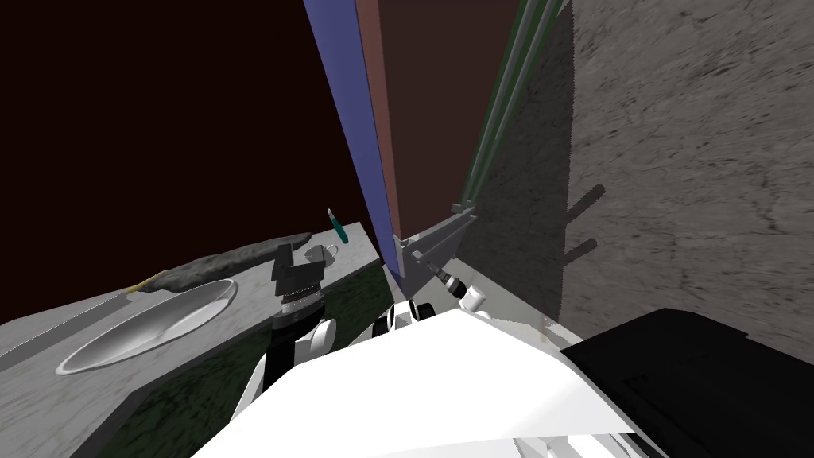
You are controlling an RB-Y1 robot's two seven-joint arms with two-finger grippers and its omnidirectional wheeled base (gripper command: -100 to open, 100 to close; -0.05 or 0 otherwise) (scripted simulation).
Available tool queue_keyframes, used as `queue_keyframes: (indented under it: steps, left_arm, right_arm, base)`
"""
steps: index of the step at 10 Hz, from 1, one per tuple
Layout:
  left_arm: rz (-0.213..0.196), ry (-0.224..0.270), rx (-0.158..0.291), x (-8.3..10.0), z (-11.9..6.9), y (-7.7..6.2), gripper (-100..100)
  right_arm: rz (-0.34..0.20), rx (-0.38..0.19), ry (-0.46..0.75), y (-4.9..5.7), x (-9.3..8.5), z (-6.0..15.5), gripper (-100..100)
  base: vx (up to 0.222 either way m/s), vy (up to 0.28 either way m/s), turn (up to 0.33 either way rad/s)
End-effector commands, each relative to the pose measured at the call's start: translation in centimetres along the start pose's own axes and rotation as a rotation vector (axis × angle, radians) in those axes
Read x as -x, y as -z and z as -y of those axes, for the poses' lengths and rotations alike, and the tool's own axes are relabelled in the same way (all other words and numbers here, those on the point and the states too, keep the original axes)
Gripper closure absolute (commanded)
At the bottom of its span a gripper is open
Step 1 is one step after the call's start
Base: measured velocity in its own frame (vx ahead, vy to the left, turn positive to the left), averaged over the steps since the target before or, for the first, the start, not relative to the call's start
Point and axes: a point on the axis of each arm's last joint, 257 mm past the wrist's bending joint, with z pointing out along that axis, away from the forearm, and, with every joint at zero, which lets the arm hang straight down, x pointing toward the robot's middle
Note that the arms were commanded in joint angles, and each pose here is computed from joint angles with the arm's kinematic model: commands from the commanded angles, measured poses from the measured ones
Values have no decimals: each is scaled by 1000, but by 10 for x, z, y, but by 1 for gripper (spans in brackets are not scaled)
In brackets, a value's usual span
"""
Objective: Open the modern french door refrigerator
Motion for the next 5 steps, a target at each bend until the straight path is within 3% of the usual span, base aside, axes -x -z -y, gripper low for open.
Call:
queue_keyframes:
  steps: [1,5]
  left_arm:
    - [0,0,0,0,0,0,0]
    - [0,0,0,0,0,0,0]
  right_arm:
    - [-55,-65,-88,-5,0,13,-100]
    - [-173,-188,-270,-21,9,38,-100]
  base:
    - [-1,38,22]
    - [3,55,22]
